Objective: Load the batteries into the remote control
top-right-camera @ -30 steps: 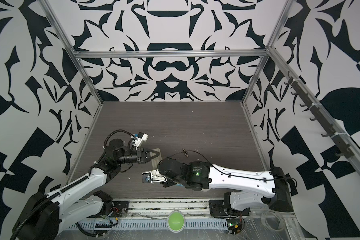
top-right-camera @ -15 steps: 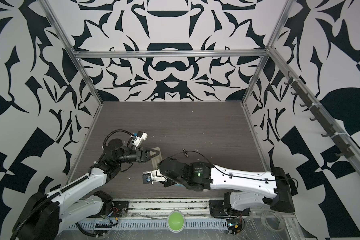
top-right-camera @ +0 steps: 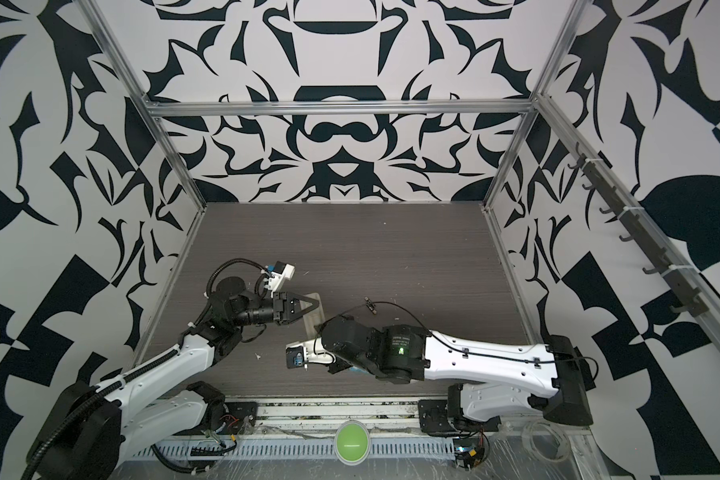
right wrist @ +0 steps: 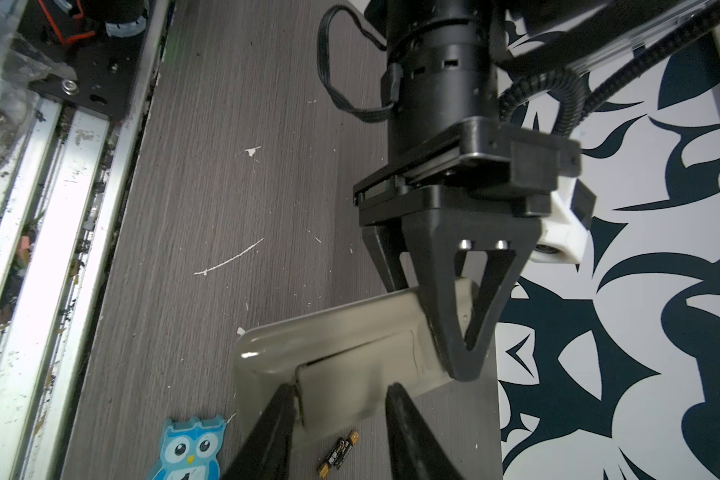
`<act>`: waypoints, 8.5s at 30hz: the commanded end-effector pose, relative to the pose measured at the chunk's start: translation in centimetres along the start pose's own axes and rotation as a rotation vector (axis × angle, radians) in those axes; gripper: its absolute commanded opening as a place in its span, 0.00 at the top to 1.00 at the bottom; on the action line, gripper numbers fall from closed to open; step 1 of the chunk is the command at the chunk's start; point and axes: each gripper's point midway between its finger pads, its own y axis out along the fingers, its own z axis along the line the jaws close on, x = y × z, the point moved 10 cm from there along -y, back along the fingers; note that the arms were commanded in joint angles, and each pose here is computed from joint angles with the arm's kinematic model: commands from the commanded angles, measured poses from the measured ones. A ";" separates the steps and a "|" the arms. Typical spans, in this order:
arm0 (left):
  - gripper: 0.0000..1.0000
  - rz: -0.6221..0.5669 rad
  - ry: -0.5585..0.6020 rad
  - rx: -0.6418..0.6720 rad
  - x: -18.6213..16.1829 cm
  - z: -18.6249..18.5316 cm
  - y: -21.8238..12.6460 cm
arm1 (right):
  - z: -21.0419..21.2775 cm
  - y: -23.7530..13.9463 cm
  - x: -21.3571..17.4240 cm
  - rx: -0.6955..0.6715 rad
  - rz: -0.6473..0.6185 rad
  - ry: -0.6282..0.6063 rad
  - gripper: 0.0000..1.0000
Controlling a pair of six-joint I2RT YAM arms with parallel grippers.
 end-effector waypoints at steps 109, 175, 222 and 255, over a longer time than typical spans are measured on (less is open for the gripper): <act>1.00 -0.076 -0.035 0.017 1.8 1.6 -1.2 | -2.4 0.9 -1.7 -0.162 -0.031 0.185 0.58; 1.00 -0.159 0.102 0.924 4.4 0.3 -0.1 | -5.0 12.7 -7.9 0.539 -0.122 1.316 0.27; 1.00 -0.179 0.081 0.825 4.1 0.0 0.2 | -4.3 13.6 -8.2 0.597 -0.140 1.321 0.67; 1.00 -0.178 0.081 0.846 4.2 0.4 0.0 | -4.6 12.9 -7.8 0.603 -0.186 1.284 0.72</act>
